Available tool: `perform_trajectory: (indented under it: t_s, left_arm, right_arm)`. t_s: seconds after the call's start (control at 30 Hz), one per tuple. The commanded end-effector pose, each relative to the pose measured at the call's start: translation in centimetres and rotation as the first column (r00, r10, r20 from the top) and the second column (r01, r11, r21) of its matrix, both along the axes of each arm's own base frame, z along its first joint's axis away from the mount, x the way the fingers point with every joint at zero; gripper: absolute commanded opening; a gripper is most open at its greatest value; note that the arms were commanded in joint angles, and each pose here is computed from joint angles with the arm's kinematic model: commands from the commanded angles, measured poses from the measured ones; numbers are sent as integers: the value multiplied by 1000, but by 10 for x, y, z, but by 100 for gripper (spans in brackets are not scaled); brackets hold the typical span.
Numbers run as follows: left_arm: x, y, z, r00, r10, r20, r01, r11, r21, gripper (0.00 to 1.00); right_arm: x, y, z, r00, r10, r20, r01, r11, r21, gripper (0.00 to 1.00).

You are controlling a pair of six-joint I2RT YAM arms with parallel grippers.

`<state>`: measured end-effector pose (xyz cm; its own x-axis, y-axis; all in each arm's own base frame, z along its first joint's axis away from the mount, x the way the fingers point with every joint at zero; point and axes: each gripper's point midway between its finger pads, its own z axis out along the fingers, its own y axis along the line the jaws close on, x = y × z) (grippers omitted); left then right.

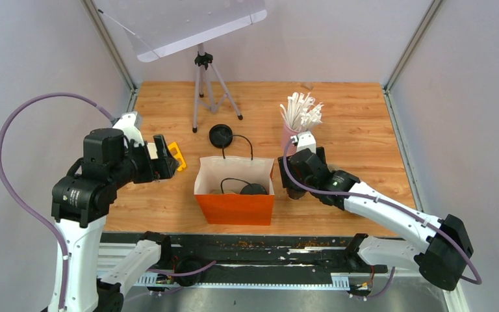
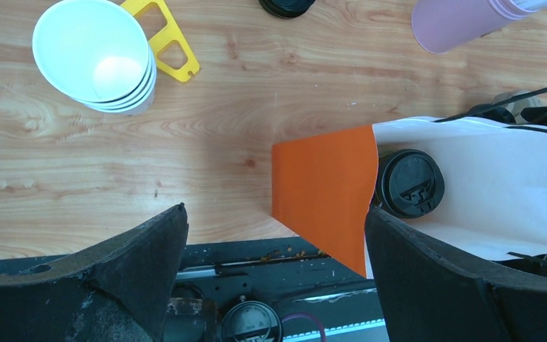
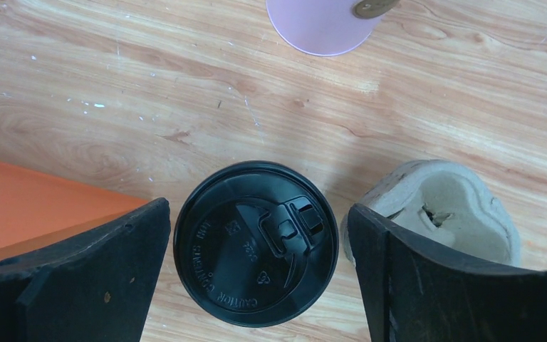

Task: Pack the takeout coffee

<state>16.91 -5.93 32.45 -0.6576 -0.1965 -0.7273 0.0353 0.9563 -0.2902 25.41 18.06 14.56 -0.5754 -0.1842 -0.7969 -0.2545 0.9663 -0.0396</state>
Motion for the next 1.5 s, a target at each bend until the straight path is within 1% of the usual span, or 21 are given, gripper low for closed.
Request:
perform_trajectory:
  t_s: [0.0,0.17,0.43,0.67,1.0,1.13,1.2,1.33,1.47]
  left_arm:
    - [1,-2,8,999,-25,23,25,1000,1,100]
    - [1,-4,7,999,-33,13,33,999,-6,100]
    - [1,-6,6,999,-33,7,33,999,-17,100]
    - [0,-5,6,1000,-27,8,27,999,-18,100]
    - [-3,-1,3,1000,-14,6,14,1000,-6,100]
    - [-3,-1,2,1000,-6,3,6,1000,-5,99]
    - [-3,-1,2,1000,-5,3,5,1000,-12,99]
    - [-3,-5,1,1000,-15,0,15,999,-32,99]
    - [-3,-7,0,1000,-18,-5,18,999,-38,99]
  right_arm:
    - [1,-3,-3,999,-44,3,44,999,9,95]
    - [-2,2,-5,1000,-23,-5,23,999,37,94]
    - [-8,0,-13,998,-33,-44,35,999,32,90]
    - [-12,1,-21,997,-36,-69,37,999,15,91]
    - [-10,-1,-8,998,-38,-44,38,999,8,81]
    - [-12,-2,-9,998,-34,-50,34,999,-3,80]
    - [-13,-2,-10,998,-32,-53,32,999,-2,82]
    - [-12,2,1,999,-14,-48,14,1000,14,91]
    - [-15,1,11,999,-2,-42,3,1000,24,94]
